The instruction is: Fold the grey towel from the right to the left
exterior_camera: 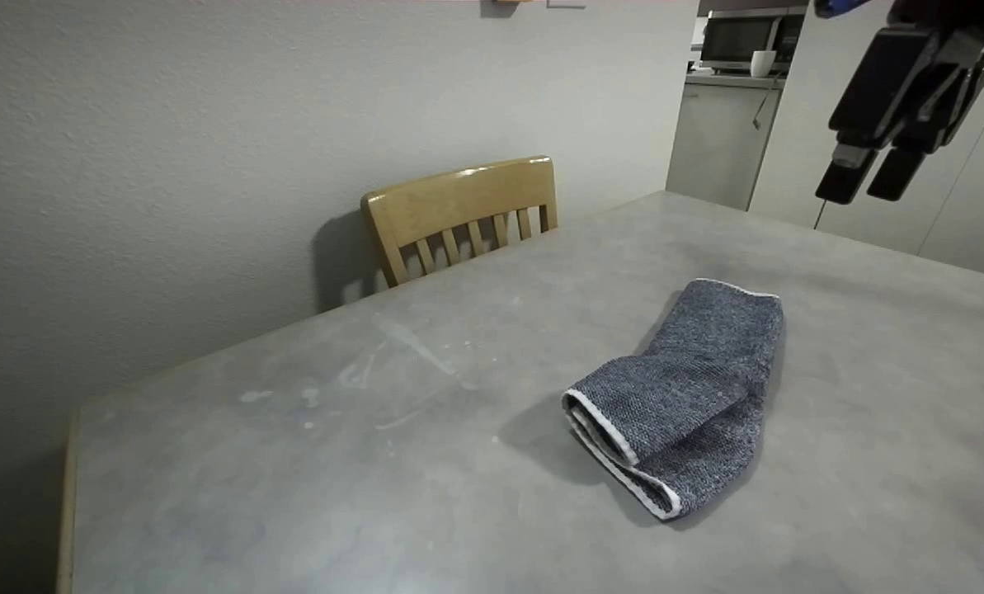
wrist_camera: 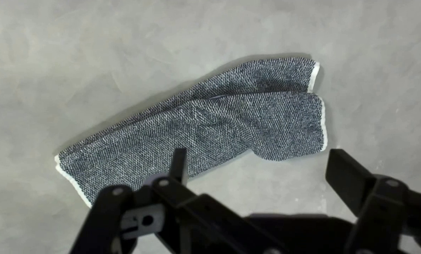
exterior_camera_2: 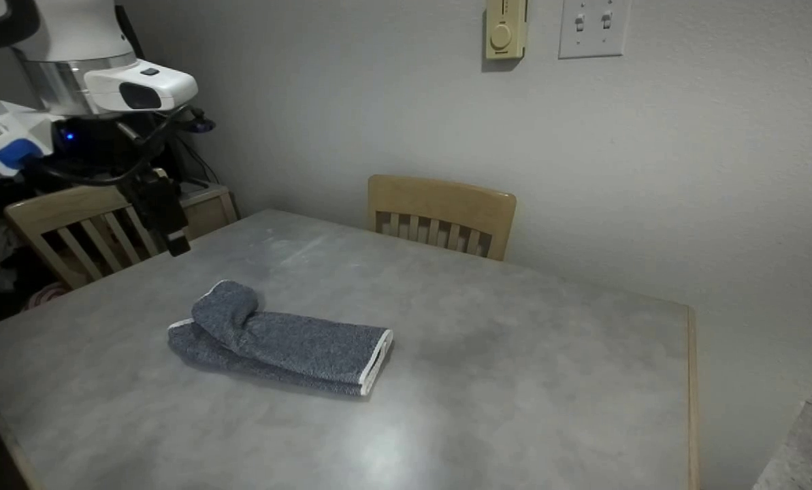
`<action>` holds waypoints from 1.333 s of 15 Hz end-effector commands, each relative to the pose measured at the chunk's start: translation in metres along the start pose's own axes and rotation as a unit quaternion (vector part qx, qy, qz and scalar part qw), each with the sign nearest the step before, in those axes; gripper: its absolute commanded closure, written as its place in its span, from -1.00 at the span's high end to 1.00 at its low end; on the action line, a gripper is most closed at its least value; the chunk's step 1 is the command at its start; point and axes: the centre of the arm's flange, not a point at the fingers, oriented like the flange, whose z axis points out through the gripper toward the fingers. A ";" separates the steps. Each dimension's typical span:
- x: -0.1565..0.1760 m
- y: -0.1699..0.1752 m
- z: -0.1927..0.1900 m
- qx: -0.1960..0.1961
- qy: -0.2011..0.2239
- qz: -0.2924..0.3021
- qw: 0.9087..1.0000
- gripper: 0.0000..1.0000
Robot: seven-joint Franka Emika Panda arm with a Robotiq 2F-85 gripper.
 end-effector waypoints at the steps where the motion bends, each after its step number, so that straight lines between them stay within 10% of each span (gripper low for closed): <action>1: 0.009 0.011 0.009 -0.047 0.027 0.025 0.998 1.00; 10: 0.040 0.092 0.047 -0.104 0.031 0.109 0.988 1.00; 20: 0.032 0.089 0.044 -0.107 0.031 0.112 0.988 1.00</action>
